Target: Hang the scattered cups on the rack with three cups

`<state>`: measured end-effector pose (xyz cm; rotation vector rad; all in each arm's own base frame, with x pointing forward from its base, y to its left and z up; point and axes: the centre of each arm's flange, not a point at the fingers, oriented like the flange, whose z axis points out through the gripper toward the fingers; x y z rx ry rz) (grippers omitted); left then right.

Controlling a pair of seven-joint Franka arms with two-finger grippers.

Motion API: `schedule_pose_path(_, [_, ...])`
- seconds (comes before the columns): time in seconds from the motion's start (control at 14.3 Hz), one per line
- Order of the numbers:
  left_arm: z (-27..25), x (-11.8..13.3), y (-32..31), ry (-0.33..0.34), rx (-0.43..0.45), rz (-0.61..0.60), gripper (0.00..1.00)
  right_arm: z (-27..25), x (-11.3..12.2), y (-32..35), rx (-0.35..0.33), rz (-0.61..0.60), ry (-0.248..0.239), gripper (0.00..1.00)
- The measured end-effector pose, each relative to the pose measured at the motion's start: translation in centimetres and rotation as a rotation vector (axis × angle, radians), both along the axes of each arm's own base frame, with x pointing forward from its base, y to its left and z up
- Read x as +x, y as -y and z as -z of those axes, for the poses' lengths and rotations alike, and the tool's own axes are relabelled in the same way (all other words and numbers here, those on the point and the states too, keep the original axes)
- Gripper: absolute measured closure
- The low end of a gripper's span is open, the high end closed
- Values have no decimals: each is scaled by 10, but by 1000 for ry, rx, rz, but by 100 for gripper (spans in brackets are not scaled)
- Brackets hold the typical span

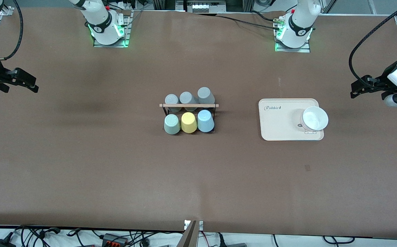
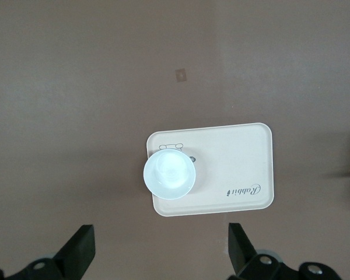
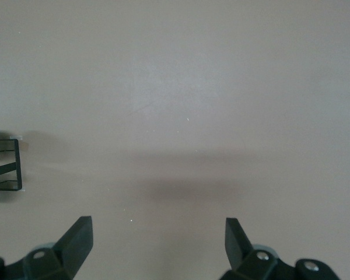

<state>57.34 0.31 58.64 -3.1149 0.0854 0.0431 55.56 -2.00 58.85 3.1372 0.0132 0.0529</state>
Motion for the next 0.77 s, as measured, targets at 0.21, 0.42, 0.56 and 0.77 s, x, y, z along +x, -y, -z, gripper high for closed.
schedule_pose_path(0.21, [0, 0, 0, 0, 0, 1, 0, -5, -3, 0, 0, 0, 10, 0])
schedule_pose_path(0.42, [0, 0, 1, 0, 0, 2, 0, -5, -3, 0, 0, -1, 9, 0])
schedule_pose_path(0.56, [0, 0, 1, 0, 0, 2, 0, -5, -3, 0, 0, -1, 9, 0])
schedule_pose_path(0.77, [0, 0, 1, 0, 0, 2, 0, -4, -3, 0, 0, -1, 8, 0])
